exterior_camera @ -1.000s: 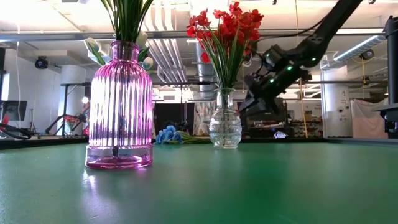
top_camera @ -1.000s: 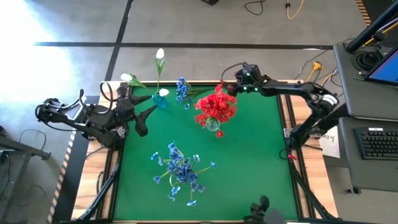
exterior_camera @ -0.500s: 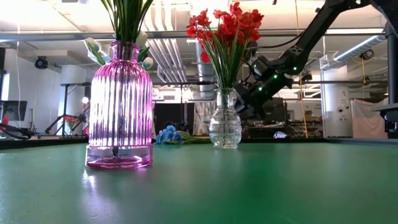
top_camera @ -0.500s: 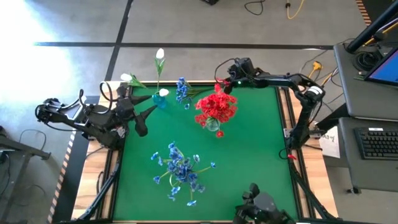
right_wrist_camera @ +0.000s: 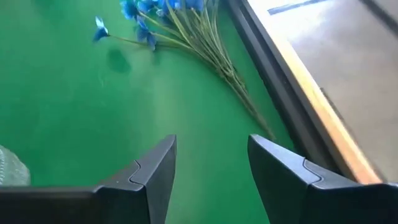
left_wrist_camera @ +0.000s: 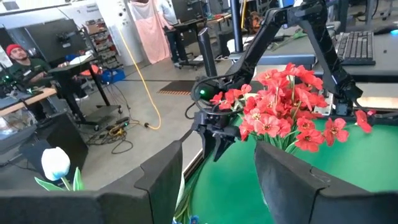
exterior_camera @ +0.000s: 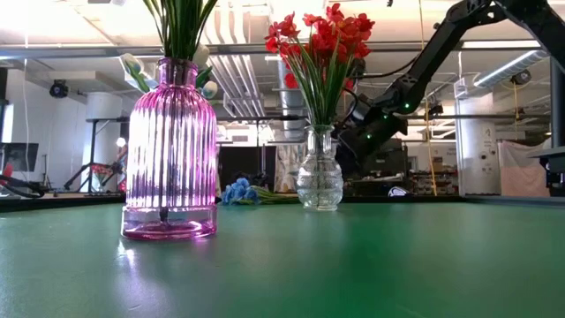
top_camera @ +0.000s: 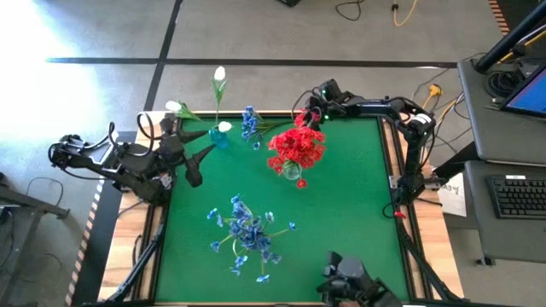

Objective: Sort flowers into vase by color
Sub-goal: Put the blue flowers into the violet vase

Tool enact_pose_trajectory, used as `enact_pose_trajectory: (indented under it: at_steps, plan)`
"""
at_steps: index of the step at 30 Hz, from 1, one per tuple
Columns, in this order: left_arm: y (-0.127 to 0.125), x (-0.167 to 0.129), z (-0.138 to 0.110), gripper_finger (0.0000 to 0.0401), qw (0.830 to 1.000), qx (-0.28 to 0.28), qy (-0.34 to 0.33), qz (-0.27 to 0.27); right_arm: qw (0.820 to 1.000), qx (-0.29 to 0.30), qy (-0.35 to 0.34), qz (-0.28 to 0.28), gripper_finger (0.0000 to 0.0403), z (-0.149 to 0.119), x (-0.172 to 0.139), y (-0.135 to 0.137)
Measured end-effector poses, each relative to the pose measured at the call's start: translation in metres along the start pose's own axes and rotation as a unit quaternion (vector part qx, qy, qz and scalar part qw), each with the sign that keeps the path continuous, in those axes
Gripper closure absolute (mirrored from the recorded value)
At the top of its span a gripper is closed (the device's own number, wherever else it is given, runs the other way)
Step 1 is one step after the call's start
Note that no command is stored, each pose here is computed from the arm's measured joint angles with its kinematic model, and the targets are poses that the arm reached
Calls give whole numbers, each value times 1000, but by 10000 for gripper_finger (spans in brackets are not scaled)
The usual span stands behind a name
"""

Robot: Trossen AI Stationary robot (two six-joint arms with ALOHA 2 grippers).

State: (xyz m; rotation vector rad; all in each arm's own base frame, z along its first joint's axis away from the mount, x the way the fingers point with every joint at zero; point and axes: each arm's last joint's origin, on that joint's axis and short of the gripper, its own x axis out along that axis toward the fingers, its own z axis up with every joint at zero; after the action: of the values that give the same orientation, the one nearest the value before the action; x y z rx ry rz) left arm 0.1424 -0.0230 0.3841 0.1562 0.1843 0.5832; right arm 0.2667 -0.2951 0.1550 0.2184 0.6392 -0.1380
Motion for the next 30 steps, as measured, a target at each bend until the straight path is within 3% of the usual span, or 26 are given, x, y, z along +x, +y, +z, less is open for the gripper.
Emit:
enact_pose_trajectory:
  at_steps: [8,19,23,30]
  plan:
    - [2,-2,0,217,1000,12,-3,0,993,-115,1,-3,227,1,1,1]
    - [4,-3,1,217,1000,21,-5,0,990,-136,19,-40,223,4,16,10]
    - [4,-3,1,217,1000,20,-5,0,989,-131,-3,-70,223,10,15,5]
    - [4,-3,1,217,1000,20,-5,0,991,-122,6,-63,223,5,25,4]
